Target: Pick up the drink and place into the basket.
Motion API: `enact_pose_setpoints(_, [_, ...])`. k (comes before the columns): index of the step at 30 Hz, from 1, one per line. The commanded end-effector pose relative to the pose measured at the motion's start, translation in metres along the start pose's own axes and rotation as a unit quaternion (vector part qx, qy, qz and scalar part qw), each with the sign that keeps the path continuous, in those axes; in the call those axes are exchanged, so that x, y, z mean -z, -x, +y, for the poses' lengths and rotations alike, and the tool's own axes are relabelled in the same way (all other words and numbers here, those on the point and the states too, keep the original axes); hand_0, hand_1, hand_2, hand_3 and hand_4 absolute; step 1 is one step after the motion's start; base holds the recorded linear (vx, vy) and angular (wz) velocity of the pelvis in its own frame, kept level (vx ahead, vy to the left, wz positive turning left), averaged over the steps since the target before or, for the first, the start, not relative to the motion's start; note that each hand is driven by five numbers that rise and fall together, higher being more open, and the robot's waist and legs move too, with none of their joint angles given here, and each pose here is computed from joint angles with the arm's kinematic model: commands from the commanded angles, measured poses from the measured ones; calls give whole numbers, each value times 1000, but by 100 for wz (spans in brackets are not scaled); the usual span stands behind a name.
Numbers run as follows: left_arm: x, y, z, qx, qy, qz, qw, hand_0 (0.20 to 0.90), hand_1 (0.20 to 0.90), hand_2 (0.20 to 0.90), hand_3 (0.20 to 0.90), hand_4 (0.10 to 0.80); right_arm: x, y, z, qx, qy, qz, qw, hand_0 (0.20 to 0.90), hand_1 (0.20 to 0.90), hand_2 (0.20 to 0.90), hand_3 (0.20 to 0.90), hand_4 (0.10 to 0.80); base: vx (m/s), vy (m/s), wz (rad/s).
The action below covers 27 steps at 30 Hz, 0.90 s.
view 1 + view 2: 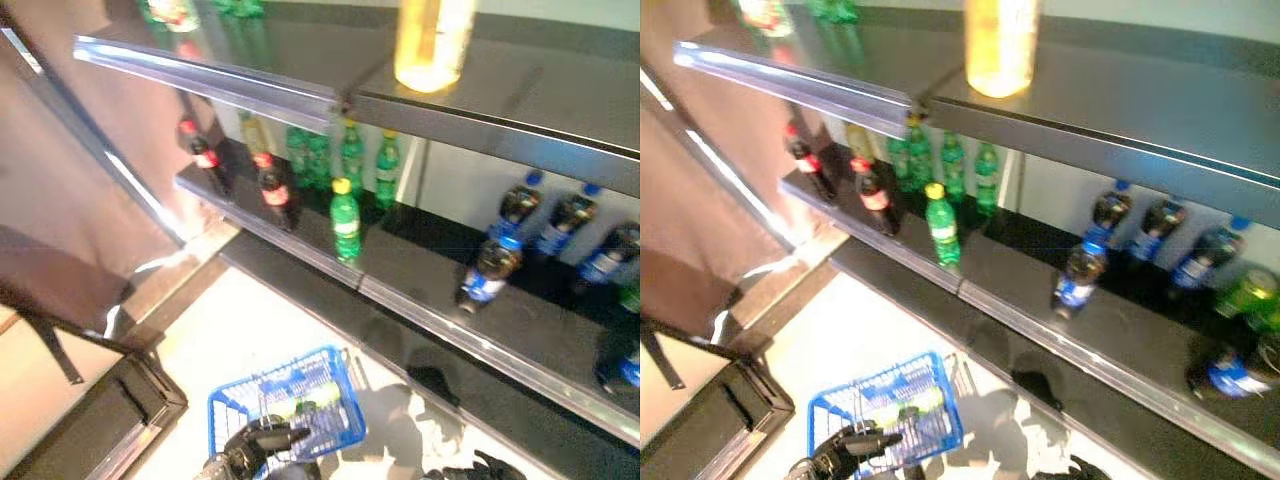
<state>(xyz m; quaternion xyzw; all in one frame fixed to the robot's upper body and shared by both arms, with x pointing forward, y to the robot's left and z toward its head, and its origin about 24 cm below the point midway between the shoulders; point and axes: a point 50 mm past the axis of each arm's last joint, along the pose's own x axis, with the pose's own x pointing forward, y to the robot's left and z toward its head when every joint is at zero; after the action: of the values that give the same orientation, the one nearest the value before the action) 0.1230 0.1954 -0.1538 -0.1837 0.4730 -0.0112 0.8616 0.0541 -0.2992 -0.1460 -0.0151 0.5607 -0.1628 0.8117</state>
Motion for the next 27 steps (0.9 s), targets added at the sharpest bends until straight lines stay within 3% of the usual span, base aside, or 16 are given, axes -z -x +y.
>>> enact_pose_setpoints(1, [-20, 16, 32, -12, -27, -54, 998, 300, 300, 300, 200, 100, -28, -5, 9, -13, -26, -42, 999, 900, 900, 900, 900, 800, 238, 197, 92])
enact_pose_setpoints(9, [-24, 30, 58, -40, -37, -53, 997, 300, 300, 300, 200, 100, -17, -5, 26, -46, -28, -39, 998, 900, 900, 900, 900, 800, 129, 63, 17])
enact_pose_setpoints(27, [-38, 29, 57, -39, -39, -64, 996, 300, 300, 300, 200, 100, -22, -6, 37, -51, -16, -35, 998, 900, 900, 900, 900, 800, 66, 140, 20])
